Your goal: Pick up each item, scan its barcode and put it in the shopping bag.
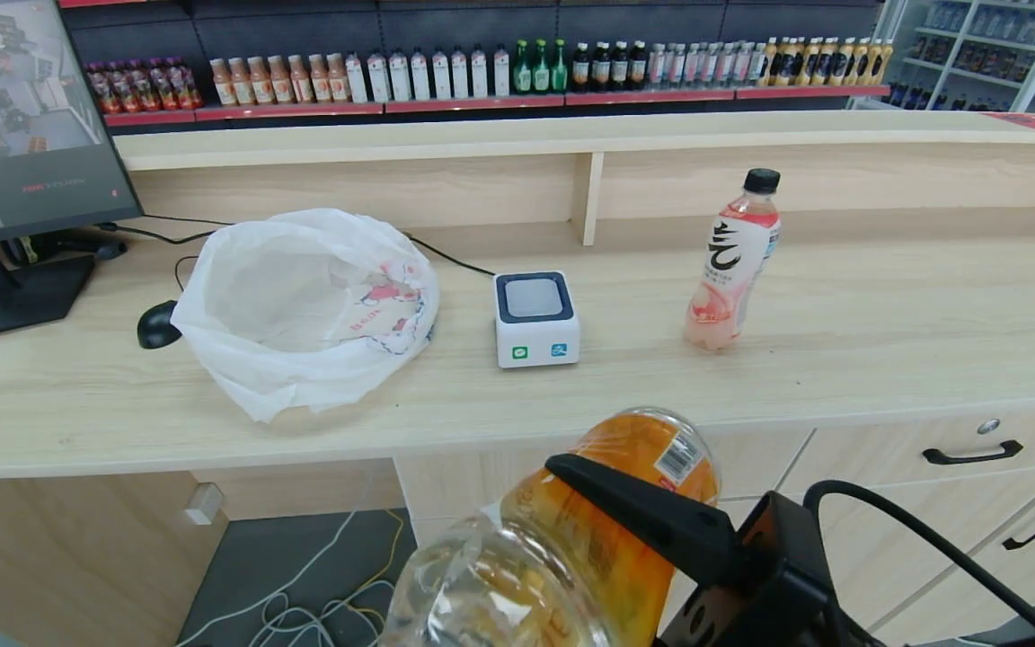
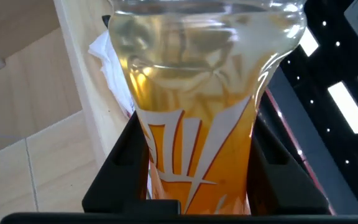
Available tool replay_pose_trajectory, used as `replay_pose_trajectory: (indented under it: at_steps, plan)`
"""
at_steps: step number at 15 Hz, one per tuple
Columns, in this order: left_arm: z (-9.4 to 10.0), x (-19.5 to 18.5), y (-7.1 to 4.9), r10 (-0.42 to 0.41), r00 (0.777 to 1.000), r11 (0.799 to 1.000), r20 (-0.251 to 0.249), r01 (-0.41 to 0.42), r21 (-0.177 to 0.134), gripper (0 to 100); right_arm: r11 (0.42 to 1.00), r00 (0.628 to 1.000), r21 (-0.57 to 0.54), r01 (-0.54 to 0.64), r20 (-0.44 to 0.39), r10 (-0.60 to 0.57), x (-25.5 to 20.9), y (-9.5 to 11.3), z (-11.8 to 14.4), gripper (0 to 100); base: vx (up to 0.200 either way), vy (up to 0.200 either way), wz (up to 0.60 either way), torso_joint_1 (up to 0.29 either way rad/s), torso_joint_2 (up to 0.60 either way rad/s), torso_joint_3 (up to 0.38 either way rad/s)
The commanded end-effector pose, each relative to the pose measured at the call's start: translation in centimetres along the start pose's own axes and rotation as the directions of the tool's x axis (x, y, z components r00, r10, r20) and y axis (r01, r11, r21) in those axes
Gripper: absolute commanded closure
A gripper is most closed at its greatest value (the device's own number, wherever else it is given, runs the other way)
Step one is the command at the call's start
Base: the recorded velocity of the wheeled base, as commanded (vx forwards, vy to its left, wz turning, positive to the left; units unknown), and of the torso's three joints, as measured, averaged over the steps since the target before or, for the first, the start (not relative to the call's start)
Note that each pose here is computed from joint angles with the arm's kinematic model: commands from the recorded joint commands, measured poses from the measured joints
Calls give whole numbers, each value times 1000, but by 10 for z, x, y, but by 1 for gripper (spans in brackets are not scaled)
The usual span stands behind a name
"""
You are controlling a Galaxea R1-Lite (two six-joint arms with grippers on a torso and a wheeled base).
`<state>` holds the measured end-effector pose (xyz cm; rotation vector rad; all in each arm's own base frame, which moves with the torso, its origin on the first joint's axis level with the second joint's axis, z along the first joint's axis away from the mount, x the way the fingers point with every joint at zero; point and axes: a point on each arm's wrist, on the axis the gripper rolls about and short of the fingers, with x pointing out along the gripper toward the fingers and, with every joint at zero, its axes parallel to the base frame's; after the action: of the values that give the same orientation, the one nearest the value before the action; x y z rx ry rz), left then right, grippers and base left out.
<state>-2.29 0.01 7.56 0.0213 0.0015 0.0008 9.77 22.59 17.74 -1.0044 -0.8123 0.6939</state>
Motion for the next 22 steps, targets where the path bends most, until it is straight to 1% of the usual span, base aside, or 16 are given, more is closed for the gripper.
replay_pose_trajectory:
  at_steps: [1, 2, 3, 4, 8, 11, 22]
  plan:
    - [0, 0, 0, 1, 1000, 1000, 0, -1, 0, 0, 999, 1000, -36, 5, 3, -4, 5, 1, 0, 100, 0, 0, 0, 0, 0, 0]
    - [0, 0, 0, 1, 1000, 1000, 0, -1, 0, 0, 999, 999, -47, 11, 30, -10, 7, -1, 1, 100, 0, 0, 0, 0, 0, 0]
    - [0, 0, 0, 1, 1000, 1000, 0, -1, 0, 0, 999, 999, -52, 10, 41, -8, 7, -1, 2, 100, 0, 0, 0, 0, 0, 0]
    - [0, 0, 0, 2, 1000, 1000, 0, -2, -1, 0, 997, 999, -79, 20, 46, -16, 8, -3, 2, 100, 0, 0, 0, 0, 0, 0]
    - [0, 0, 0, 2, 1000, 1000, 0, -2, 0, 0, 989, 998, -138, 45, 54, -38, 10, -8, 4, 100, 0, 0, 0, 0, 0, 0]
    - [0, 0, 0, 2, 1000, 1000, 0, -2, 0, 0, 986, 997, -158, 52, 56, -44, 10, -9, 4, 100, 0, 0, 0, 0, 0, 0]
    - [0, 0, 0, 2, 1000, 1000, 0, -2, 0, 0, 944, 993, -309, 113, 67, -97, 11, -22, 7, 100, 0, 0, 0, 0, 0, 0]
